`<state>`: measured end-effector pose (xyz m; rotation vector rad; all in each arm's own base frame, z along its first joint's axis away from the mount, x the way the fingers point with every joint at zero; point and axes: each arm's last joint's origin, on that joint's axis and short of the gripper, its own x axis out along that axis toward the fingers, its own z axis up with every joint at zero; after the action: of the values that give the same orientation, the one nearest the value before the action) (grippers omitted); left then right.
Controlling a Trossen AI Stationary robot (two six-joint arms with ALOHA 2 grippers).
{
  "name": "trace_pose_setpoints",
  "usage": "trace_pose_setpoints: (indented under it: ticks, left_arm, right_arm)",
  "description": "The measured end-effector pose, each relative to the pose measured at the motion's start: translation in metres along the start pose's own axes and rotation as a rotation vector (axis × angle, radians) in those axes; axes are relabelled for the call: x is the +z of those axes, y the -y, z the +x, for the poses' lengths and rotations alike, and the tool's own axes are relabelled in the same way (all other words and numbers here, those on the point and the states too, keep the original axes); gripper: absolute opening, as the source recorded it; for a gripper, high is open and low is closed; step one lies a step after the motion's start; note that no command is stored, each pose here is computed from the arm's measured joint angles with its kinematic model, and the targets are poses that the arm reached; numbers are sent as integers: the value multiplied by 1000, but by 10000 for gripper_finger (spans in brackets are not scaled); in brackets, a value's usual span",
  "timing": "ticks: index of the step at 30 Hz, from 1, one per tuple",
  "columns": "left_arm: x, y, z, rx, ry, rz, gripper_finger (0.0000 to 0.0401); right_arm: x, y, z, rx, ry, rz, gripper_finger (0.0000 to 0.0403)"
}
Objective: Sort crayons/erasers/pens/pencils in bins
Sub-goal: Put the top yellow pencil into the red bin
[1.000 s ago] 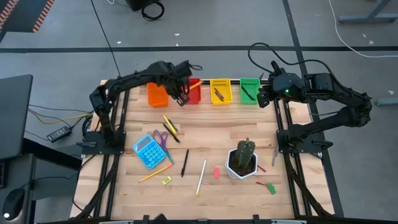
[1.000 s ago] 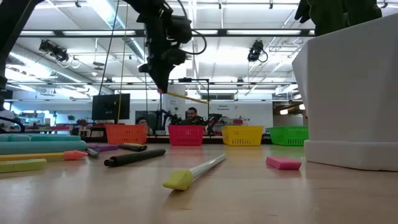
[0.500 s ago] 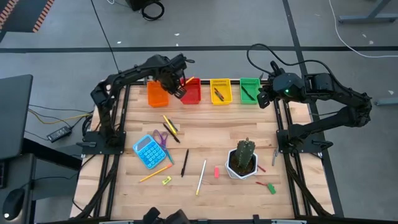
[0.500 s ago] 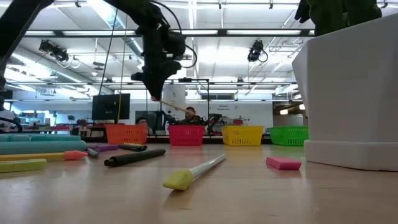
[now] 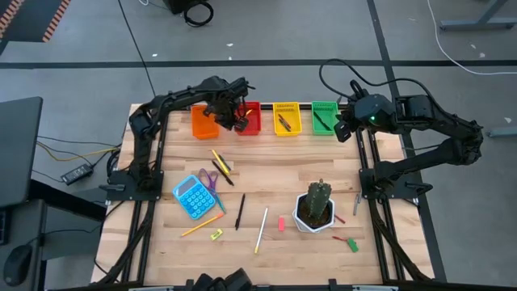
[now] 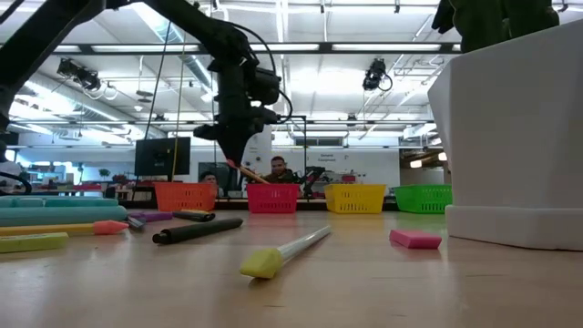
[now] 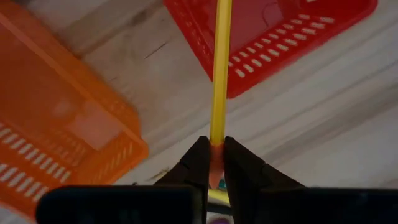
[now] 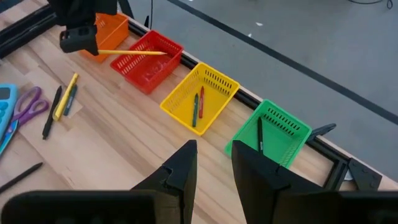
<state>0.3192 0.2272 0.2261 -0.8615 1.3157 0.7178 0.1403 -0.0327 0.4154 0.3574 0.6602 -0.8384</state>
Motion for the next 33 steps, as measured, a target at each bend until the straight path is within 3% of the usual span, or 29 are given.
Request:
trace_pose_setpoints:
  ticks: [6, 24, 33]
  left_arm:
    - [7, 2, 8, -96, -15, -37, 40]
    - [17, -16, 10, -106, 4, -103, 46]
    - [22, -12, 29, -156, -46, -100, 47]
  right_arm:
    - [0, 0, 0, 3, -2, -10, 107]
    - [0, 0, 0, 16, -10, -16, 107]
    - [0, 0, 0, 15, -10, 19, 107]
